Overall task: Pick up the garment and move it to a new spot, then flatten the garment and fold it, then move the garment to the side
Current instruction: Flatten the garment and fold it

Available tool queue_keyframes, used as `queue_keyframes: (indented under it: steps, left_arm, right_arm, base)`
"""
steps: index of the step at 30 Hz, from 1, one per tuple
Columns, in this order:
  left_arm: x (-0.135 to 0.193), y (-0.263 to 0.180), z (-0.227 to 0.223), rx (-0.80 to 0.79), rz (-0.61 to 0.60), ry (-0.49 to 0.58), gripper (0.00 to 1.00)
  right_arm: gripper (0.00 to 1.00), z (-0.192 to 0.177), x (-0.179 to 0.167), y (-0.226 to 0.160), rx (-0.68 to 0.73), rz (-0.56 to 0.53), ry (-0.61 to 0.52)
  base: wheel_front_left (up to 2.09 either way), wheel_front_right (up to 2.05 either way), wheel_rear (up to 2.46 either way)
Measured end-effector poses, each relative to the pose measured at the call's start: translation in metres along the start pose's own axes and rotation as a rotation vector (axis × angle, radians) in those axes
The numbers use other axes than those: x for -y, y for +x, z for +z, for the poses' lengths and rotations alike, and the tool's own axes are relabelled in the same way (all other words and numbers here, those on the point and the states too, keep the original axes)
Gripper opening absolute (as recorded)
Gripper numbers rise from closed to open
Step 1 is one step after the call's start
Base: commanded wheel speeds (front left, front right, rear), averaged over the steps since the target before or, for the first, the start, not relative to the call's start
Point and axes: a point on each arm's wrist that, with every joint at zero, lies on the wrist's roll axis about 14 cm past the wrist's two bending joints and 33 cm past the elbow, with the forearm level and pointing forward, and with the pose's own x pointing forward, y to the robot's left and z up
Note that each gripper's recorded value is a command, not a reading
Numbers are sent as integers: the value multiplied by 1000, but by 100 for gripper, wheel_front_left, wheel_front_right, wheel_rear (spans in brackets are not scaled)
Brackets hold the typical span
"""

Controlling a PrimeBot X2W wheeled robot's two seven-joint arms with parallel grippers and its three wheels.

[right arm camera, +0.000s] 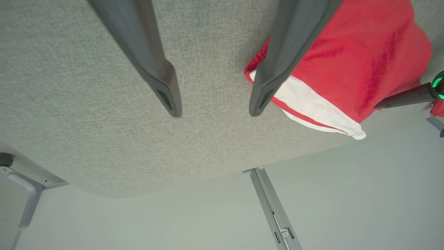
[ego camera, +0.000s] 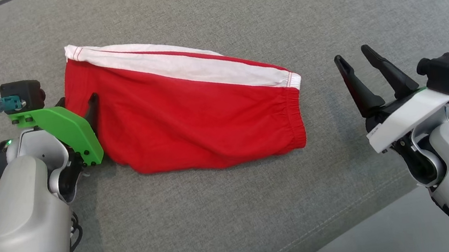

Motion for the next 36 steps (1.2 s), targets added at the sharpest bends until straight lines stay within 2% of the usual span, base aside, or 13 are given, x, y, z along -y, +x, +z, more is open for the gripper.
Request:
queue_keyframes:
  steps: [1, 2, 4, 8, 15, 19, 28, 36]
  left_arm:
    - [0, 0, 0, -2, 0, 1, 51]
    - [0, 0, -1, -5, 1, 2, 37]
    - [0, -1, -3, -11, 2, 6, 0]
    - [4, -3, -4, -18, -5, 18, 0]
    - [14, -13, -8, 1, -20, -40, 0]
    - [7, -26, -2, 75, 5, -84, 0]
    - [0, -58, -3, 219, 48, -180, 0]
    - [-14, -88, -7, 306, 106, -210, 0]
  right_arm:
    - [100, 1, 1, -1, 4, -2, 0]
    - [100, 3, 1, -1, 9, -3, 0]
    - [100, 7, 1, -1, 22, -4, -4]
    - [100, 19, 3, -2, 57, -11, -8]
    - [100, 29, 9, -5, 92, -29, -12]
    - [100, 39, 3, -2, 125, -8, -25]
    - [100, 36, -14, -1, 126, 39, -17]
    - [100, 39, -35, 5, 139, 98, -23]
  base:
    - [0, 0, 0]
    - [0, 0, 0]
    - [0, 0, 0]
    - [0, 0, 0]
    - [0, 0, 0]
    - [0, 0, 0]
    - [0, 0, 0]
    - [0, 0, 0]
